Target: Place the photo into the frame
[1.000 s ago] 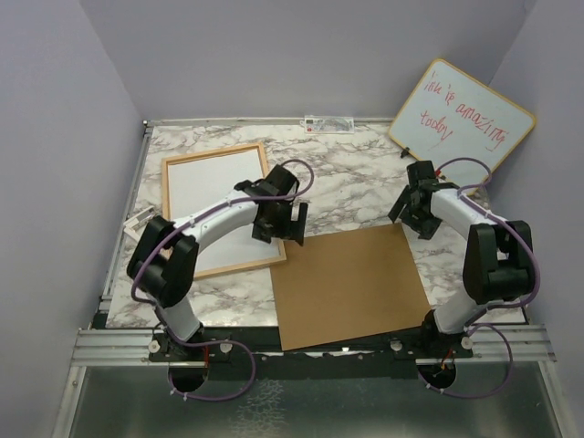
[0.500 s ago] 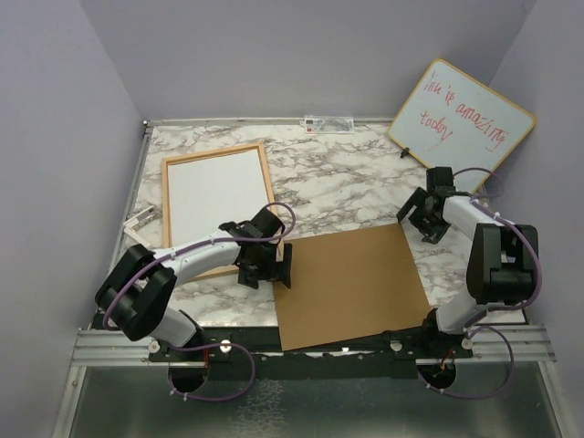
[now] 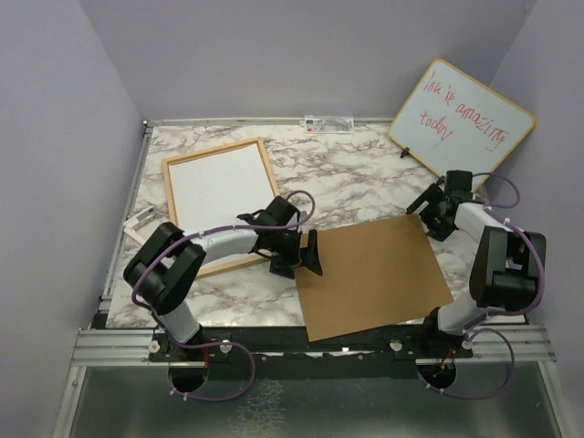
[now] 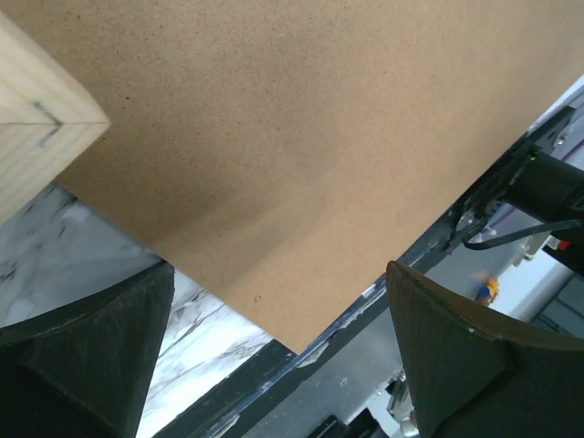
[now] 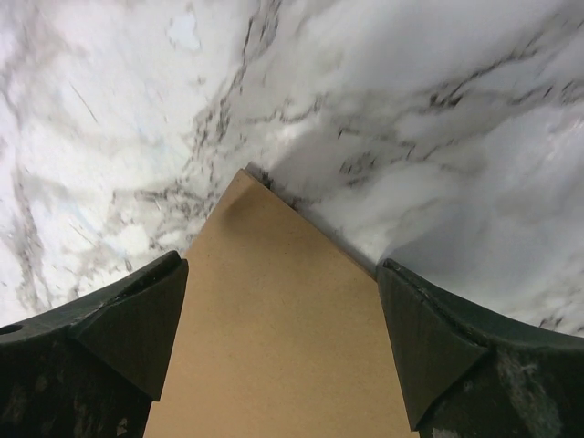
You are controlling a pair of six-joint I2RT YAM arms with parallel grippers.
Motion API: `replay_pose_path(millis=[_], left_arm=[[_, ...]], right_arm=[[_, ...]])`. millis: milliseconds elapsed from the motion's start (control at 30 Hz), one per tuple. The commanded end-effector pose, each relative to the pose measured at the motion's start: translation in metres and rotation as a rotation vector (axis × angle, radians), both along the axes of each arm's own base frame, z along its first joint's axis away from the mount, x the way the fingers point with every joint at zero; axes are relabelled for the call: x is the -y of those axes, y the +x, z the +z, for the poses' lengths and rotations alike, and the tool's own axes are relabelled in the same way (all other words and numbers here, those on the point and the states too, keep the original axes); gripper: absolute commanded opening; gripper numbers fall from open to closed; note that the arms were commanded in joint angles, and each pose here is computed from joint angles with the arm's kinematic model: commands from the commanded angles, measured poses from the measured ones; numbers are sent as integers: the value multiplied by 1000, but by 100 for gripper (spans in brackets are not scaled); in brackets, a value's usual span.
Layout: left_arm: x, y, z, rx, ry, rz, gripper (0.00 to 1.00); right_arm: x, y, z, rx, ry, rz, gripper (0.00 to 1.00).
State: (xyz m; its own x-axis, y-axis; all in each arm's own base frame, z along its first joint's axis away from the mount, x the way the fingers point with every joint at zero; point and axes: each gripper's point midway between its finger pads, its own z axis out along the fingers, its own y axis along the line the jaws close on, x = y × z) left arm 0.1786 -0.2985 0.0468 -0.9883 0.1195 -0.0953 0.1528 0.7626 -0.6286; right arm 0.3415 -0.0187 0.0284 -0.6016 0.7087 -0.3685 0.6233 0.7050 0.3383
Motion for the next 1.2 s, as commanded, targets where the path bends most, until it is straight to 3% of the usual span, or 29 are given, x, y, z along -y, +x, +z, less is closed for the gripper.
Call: replay_pose_path(millis=[0, 400, 767, 1000, 1067, 1167], left_arm=[[48, 33, 8, 107, -130, -67, 98], [106, 78, 8, 121, -182, -110, 97], [152, 94, 70, 214, -407, -251, 92], [178, 92, 106, 229, -568, -287, 92], [180, 97, 99, 215, -553, -259, 91], [165, 113, 71, 226, -413, -198, 91]], right_arm=[[-5, -33, -42, -130, 112, -35, 90], [16, -21, -41, -78, 141, -119, 89], [-16, -4, -3, 132, 317, -10, 84], [-12, 7, 38, 263, 266, 30, 84], [-8, 6, 40, 253, 246, 16, 85], [-5, 4, 35, 212, 228, 13, 84]])
